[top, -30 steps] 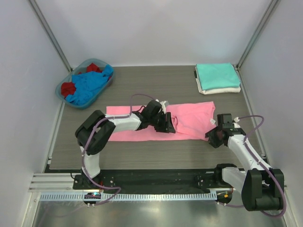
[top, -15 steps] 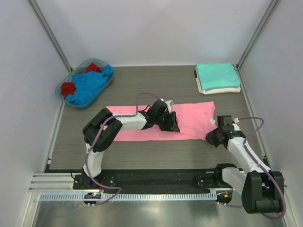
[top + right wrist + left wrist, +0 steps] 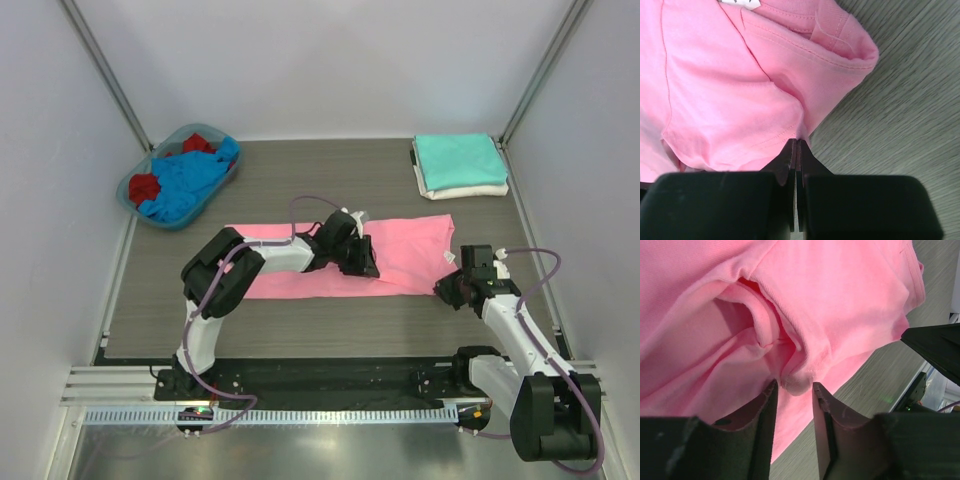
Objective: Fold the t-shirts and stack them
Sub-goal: Fold the tshirt
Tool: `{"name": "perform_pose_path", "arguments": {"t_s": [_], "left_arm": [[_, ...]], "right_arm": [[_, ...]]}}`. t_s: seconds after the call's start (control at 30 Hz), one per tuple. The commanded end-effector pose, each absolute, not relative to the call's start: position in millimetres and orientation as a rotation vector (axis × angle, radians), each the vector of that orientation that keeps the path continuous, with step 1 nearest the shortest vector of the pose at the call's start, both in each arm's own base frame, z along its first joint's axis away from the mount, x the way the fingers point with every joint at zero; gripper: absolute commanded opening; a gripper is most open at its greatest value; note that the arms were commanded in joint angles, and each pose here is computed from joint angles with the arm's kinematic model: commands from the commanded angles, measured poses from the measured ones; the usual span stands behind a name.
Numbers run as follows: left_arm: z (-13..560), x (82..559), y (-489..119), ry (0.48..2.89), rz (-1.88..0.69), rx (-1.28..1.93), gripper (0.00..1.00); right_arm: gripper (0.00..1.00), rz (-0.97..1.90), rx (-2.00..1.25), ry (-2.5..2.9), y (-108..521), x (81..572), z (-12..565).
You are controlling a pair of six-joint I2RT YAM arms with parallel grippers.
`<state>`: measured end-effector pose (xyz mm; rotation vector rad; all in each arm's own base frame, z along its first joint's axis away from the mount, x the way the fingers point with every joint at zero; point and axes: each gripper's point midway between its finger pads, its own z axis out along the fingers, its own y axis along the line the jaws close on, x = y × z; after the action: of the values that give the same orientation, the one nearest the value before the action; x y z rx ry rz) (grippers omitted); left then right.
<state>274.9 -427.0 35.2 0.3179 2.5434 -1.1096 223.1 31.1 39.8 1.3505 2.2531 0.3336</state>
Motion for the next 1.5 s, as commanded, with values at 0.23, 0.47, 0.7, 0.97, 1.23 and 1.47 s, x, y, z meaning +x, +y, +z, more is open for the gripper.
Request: {"name": "perform_pose_path", "arguments": {"t_s": [0.23,0.47,0.7,0.97,1.23,1.47], "left_arm": [[51,280,-440,2.505,-1.18,0.307,0.07],[77,269,-438,2.512,-1.254,0.217,0.0],[76,261,-426,2.551,-1.196,0.112,0.0],[58,250,-429,2.628,-1.197,0.076,0.0],[46,252,-425,2.681,-1.096,0.095,0.0],[39,253,-420,2.712,-1.027,0.111,0.0]], "right_arm": [[0.01,0.398,1.324,2.189,34,233,57],[0.01,0.36,1.304,2.162,26,232,69],[0.01,0.327,1.272,2.121,19,230,78],[0.01,0.34,1.241,2.114,19,228,80],[0.01,0.45,1.28,2.041,27,215,68],[0.01,0.535,1.285,1.947,30,212,71]]}}
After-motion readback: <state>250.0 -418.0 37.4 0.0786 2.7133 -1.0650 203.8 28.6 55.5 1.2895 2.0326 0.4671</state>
